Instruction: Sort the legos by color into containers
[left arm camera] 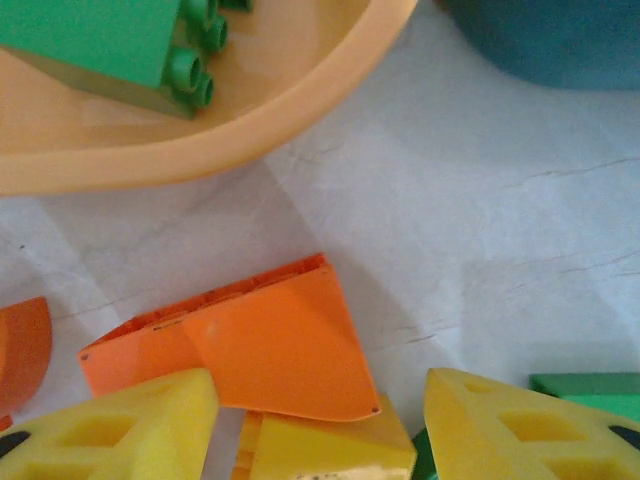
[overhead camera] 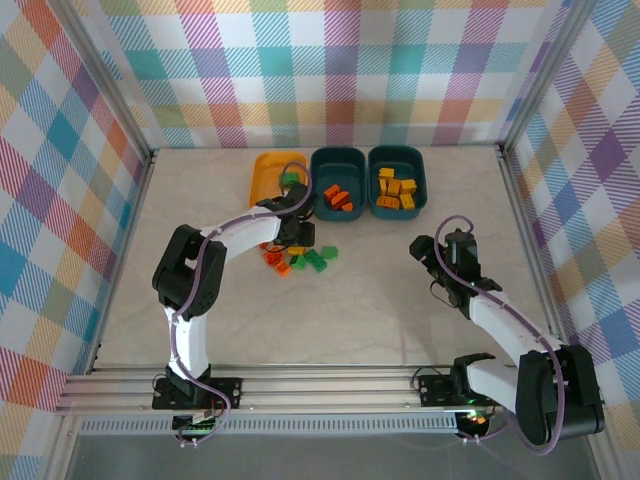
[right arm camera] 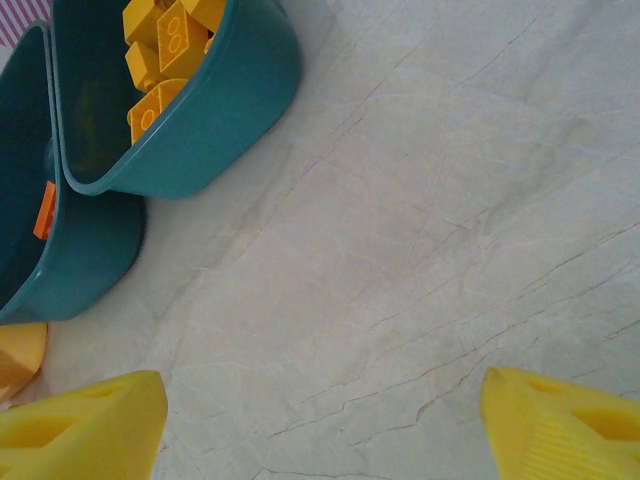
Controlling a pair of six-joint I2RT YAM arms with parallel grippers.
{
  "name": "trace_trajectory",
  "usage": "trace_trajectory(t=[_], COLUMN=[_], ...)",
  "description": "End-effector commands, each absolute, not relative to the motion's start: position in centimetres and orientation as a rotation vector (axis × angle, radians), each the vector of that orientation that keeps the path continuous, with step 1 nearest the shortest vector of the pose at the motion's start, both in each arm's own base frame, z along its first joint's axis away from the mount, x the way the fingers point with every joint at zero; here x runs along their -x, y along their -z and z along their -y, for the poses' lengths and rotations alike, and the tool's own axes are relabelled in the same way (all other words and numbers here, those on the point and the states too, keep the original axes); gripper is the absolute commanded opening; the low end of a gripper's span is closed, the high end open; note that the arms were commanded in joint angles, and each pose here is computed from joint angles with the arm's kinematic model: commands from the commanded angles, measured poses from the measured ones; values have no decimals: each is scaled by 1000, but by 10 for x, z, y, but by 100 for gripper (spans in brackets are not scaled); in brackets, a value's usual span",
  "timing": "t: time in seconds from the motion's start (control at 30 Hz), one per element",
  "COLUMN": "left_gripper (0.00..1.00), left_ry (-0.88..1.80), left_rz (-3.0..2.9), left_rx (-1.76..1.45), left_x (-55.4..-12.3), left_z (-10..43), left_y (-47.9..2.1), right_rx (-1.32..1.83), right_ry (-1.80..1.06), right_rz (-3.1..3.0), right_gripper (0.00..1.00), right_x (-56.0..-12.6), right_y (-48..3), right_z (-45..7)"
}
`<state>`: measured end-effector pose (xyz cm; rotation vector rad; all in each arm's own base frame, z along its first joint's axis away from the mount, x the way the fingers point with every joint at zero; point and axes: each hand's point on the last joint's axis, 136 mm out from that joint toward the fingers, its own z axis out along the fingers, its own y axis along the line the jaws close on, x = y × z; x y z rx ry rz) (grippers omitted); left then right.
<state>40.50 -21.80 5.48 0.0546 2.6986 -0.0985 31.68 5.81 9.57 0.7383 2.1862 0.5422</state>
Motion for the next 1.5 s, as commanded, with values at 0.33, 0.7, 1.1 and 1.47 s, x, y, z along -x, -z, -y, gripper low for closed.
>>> trace_trajectory(t=[0.33,0.7,1.1,1.47], left_gripper=[57,67,60,58], left_ry=[138,106,-20,-46], left_rz=[-2738,-2654,-2756,-2794], left_rx=[-79,-124,-107,-79], left_x=[-375,-366,-365,-364], left_z=[222,224,217,216], left_y=[-55,-101,-55,-33], right_rx=[-703,-698,-694,-692], right_ry=[-569,-591,-596,-608], right_rz=[-2178,-2188,-2195,-2204], right_gripper=[82,82,82,82], right_x=[-326,-327,-327,-329], right_y=[-102,-100,-99,-98], right_z=[-64,-68,-70,-72])
